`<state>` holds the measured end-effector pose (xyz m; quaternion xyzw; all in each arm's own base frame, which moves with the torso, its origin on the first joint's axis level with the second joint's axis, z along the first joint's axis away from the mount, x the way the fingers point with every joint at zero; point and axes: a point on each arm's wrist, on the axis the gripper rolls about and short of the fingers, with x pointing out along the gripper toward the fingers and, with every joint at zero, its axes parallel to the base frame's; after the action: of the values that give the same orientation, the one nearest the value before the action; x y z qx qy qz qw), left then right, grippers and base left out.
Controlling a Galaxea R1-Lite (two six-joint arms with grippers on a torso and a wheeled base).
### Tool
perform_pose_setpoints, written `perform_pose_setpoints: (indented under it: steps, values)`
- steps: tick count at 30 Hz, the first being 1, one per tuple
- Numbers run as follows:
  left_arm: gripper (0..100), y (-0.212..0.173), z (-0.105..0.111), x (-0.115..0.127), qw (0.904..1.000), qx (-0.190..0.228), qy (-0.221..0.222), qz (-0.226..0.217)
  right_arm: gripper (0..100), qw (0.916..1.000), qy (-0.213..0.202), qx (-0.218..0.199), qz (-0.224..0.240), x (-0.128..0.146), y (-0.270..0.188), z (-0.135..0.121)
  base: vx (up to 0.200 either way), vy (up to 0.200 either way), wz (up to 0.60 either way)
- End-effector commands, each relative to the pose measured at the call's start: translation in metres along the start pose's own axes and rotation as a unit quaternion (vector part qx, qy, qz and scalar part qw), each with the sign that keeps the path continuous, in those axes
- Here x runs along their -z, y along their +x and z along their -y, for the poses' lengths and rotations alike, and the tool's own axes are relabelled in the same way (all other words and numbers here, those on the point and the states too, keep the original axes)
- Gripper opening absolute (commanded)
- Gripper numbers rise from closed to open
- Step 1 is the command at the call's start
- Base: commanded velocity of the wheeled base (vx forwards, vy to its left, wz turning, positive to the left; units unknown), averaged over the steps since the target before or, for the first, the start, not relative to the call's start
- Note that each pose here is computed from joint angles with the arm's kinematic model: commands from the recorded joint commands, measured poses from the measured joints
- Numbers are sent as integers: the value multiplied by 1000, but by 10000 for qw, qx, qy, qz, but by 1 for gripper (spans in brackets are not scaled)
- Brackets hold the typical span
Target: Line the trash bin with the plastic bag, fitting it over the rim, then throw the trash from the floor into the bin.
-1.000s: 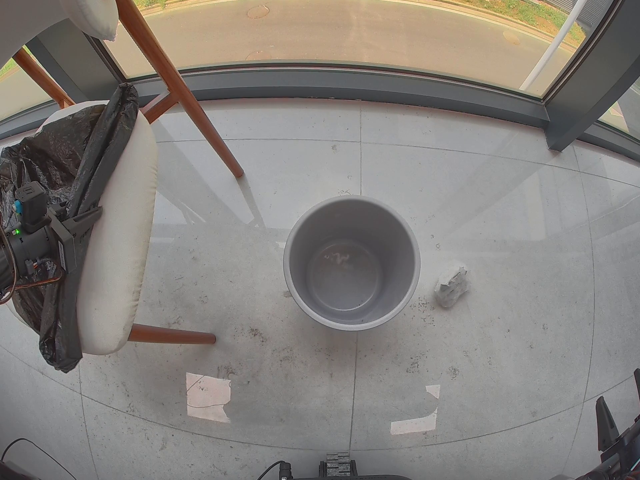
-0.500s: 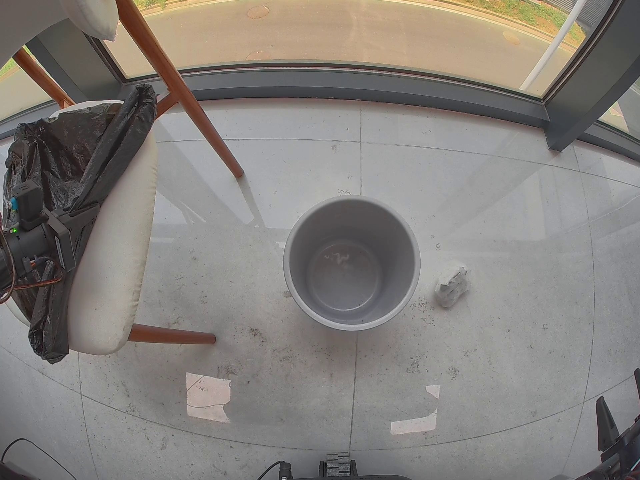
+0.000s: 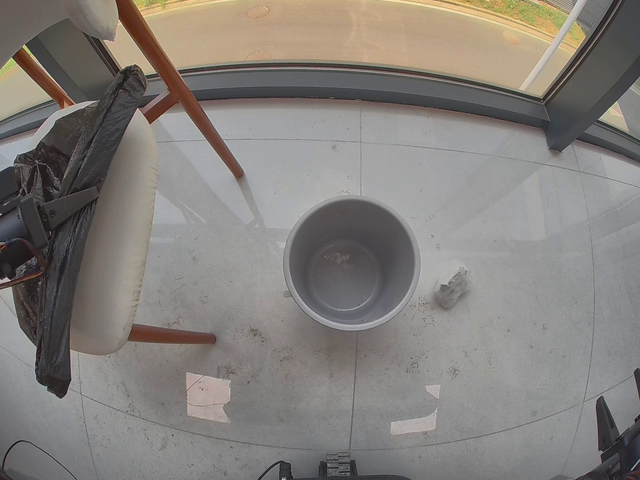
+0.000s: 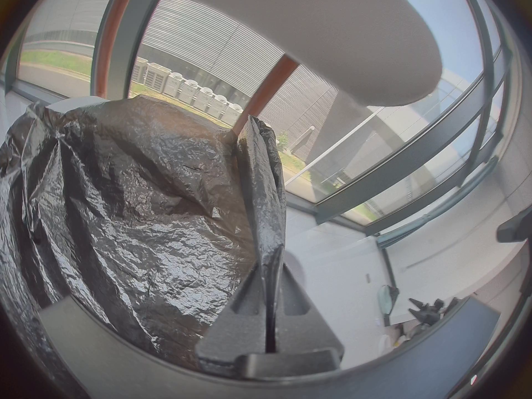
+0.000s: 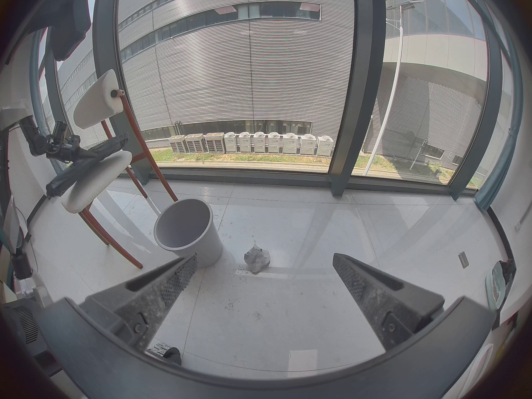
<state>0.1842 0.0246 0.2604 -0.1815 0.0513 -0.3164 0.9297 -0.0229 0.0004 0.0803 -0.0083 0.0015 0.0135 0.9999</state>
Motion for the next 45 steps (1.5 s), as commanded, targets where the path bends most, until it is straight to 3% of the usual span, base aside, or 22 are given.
perform_pose_setpoints:
  steps: [1,6,10,17,27,41,45]
  values:
    - [0,-22,41,-1,9978,650,23,104,100,10000,-1,-3,-30,5,0,0,0,0,0]
    - [0,-39,70,-4,9940,1037,-263,245,100,10000,-1,-3,-30,5,0,0,0,0,0]
    - [0,-42,74,-3,9918,1258,-207,129,100,10000,-1,-3,-30,5,0,0,0,0,0]
    - [0,-42,73,-2,9918,1270,-43,129,100,10000,-1,-3,-30,5,0,0,0,0,0]
    - [0,-22,51,1,9915,1086,722,43,100,10000,-1,-3,-30,5,0,0,0,0,0]
    - [0,3,25,3,9910,1085,773,-149,100,10000,-1,-3,-30,5,0,0,0,0,0]
    - [0,19,22,6,9870,1362,848,-121,100,10000,-1,-3,-30,5,0,0,0,0,0]
